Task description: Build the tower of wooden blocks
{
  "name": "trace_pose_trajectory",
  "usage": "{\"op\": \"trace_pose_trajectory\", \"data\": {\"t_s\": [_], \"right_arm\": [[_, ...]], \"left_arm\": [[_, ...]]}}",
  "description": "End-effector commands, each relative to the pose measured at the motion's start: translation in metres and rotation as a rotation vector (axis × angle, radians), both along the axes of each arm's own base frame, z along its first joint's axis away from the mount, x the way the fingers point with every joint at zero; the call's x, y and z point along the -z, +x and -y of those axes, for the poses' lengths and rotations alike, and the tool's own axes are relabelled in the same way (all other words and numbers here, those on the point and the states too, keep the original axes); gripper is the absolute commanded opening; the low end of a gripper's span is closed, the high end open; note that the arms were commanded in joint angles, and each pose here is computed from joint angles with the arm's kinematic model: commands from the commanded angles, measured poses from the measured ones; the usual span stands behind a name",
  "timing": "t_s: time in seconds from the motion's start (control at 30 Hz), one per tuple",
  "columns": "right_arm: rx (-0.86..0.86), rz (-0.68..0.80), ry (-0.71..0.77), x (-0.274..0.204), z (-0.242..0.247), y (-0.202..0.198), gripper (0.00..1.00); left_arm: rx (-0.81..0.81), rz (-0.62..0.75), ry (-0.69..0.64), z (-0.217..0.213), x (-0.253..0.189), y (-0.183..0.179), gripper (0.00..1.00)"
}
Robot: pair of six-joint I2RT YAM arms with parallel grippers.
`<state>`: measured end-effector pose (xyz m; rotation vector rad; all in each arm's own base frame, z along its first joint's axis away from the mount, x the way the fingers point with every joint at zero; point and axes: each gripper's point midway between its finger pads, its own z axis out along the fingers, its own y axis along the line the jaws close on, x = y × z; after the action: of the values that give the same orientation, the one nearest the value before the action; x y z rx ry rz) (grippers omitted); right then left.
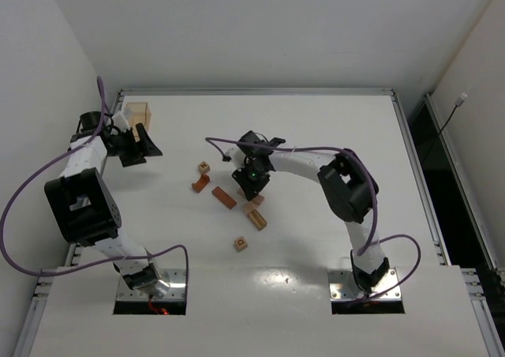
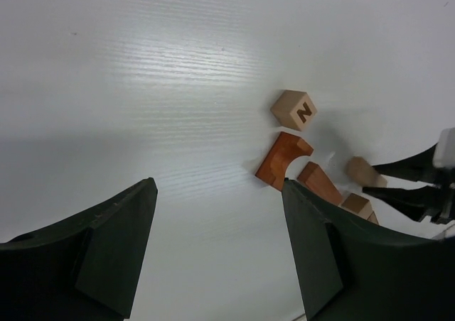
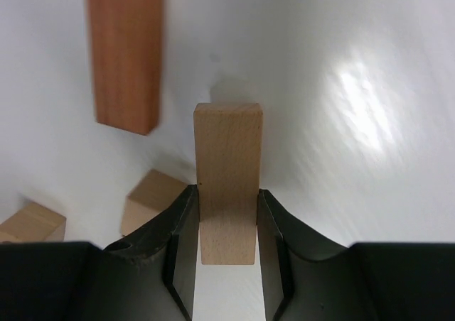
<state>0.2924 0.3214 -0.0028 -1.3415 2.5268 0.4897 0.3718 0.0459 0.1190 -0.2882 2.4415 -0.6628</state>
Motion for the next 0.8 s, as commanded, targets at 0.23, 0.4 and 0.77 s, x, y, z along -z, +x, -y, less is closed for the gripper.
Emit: {"op": "trace_pose_trajectory", "data": {"t_s": [0.23,0.4,0.77], "right_arm": [[0.504,0.207,0.205,-0.080,0.015,0.089,0.00],[0.652,0.135,0.154,-0.057,0.022,0.108,0.00],[0.869,0.091,0.048,-0.024,0.052,0.120,0.00]], "left_arm": [[-0.087,0.158,0.153,-0.019,-0.039,0.004,0.65],[0.048,0.216,0.098,0.004,-0.050,0.000,0.99],[0.183,0.326,0.061,0.026,-0.072,-0.009,0.99]]}}
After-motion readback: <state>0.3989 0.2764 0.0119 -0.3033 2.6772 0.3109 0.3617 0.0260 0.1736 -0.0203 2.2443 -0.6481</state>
